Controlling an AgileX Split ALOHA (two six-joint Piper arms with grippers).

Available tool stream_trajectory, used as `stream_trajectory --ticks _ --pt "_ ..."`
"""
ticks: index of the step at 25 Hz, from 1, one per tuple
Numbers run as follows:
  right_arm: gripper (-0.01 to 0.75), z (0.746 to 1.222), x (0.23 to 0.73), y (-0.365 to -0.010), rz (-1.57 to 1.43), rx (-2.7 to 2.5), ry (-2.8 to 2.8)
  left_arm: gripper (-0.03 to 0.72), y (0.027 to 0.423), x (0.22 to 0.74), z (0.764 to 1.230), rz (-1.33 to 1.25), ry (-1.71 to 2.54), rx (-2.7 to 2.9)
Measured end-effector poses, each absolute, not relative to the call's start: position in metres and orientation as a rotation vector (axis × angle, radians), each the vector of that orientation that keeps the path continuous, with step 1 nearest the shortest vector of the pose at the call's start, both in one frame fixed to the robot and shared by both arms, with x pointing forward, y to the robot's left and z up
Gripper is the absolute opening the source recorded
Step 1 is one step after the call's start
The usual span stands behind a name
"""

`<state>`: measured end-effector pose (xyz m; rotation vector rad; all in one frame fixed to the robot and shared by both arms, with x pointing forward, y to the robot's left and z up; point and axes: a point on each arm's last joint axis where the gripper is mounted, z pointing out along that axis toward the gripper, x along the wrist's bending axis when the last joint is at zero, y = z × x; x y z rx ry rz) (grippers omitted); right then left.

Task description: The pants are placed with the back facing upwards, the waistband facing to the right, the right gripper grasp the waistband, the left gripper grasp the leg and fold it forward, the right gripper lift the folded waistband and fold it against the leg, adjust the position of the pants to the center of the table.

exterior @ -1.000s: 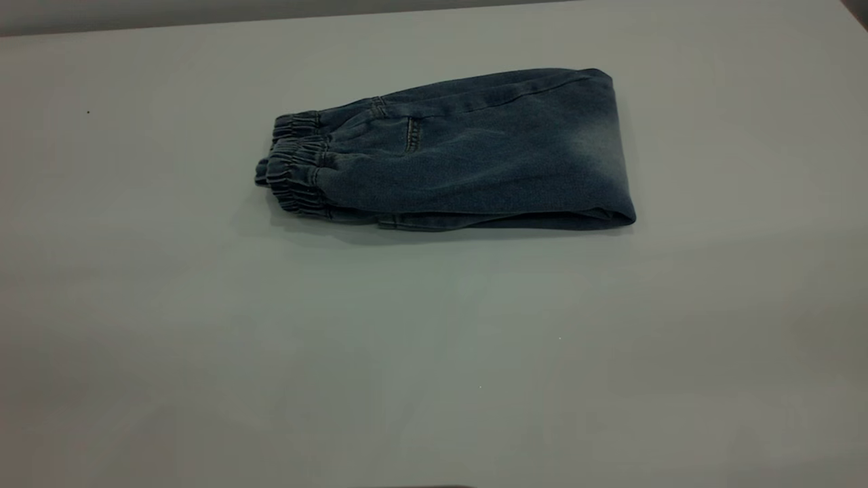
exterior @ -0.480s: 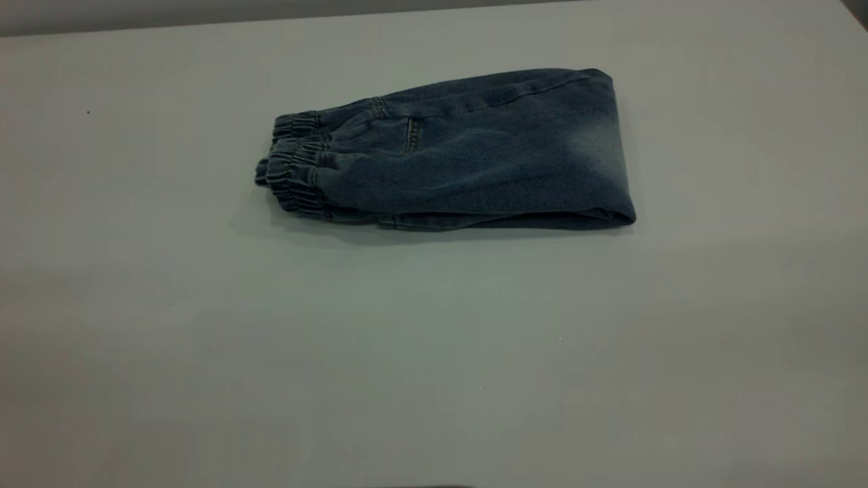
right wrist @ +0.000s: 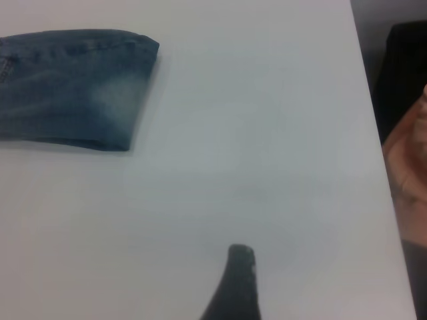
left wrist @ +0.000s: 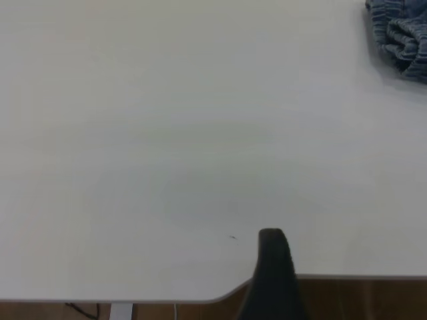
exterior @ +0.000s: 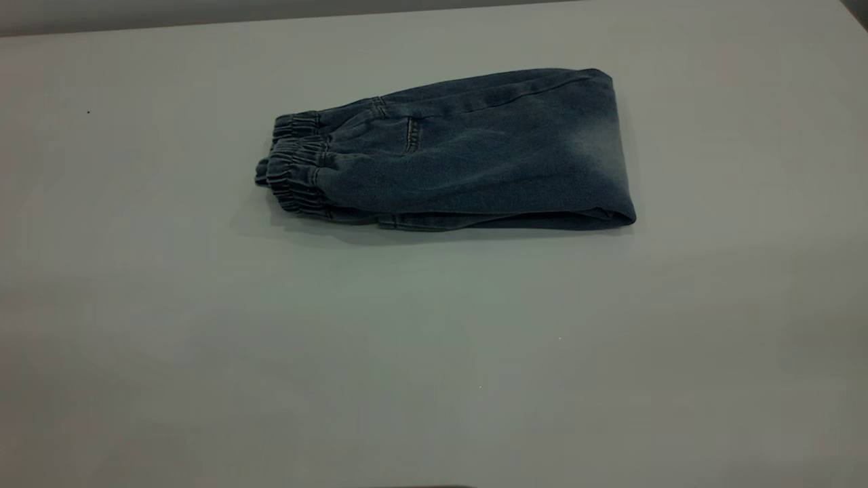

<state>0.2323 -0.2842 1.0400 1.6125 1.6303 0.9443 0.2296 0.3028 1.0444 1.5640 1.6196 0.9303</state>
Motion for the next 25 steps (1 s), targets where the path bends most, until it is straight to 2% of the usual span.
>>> stream_trajectory --ticks 25 --pt "0.59 1.0391 0.2322 -0.2922 0.901 1.71 1.516 0.514 0.3028 0.2295 1.0442 0.929 1.621 1.565"
